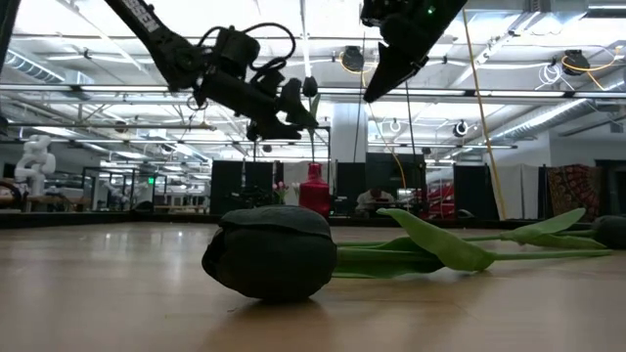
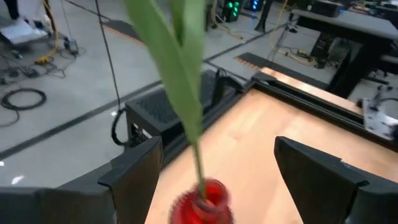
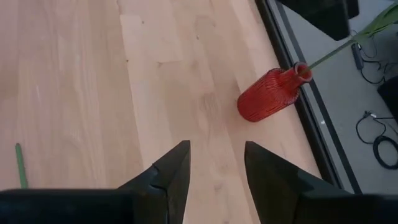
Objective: Sort flowers into vase by color
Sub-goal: Put the top black flower into the red vase
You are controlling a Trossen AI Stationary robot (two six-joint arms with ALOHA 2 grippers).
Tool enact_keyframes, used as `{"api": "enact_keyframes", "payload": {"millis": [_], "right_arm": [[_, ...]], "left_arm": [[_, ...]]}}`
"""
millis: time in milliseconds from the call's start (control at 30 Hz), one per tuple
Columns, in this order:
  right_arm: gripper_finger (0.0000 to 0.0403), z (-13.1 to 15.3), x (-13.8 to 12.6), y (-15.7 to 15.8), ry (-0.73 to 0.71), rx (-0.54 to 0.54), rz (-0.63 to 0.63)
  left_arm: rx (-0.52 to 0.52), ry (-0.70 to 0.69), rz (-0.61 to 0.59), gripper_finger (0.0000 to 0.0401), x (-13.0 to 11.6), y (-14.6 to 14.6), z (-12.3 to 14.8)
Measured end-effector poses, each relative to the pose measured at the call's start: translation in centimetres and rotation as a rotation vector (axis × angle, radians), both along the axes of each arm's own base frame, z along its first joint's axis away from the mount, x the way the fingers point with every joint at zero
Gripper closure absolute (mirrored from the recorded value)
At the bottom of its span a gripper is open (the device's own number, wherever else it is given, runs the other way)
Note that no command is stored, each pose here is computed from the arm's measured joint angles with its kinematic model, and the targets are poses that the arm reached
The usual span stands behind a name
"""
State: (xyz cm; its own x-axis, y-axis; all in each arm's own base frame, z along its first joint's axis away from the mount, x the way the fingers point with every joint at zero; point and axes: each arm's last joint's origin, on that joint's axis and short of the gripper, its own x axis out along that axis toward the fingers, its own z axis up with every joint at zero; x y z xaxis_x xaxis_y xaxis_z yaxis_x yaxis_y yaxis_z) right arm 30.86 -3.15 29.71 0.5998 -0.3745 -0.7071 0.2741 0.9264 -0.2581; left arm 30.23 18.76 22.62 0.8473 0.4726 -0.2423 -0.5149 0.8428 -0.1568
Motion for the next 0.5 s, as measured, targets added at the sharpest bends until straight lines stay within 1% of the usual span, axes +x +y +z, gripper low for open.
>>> {"api": "enact_keyframes", "payload": {"millis": [167,267,367,500], "right_arm": [[0.0259,0.0,0.0,0.0,0.002,0.011,0.010],[0.0259,-0.3,-0.2,0.2,0.031,0.062,0.050],[0.0259,-0.5,-0.5,0.4,0.066,0.108,0.080],[0.0259,-0.7,-0.5,0.5,0.067,0.159,0.075]], "left_arm": [[-0.077,0.037,0.000,0.0085,-0.5,-0.9,0.5],[-0.122,0.062,-0.003,0.0089,-0.7,-1.5,0.6],[-0.150,0.103,-0.025,0.0105,-0.5,-2.3,0.2],[-0.159,0.128,-0.051,0.0133,-0.1,-3.3,0.0]]}}
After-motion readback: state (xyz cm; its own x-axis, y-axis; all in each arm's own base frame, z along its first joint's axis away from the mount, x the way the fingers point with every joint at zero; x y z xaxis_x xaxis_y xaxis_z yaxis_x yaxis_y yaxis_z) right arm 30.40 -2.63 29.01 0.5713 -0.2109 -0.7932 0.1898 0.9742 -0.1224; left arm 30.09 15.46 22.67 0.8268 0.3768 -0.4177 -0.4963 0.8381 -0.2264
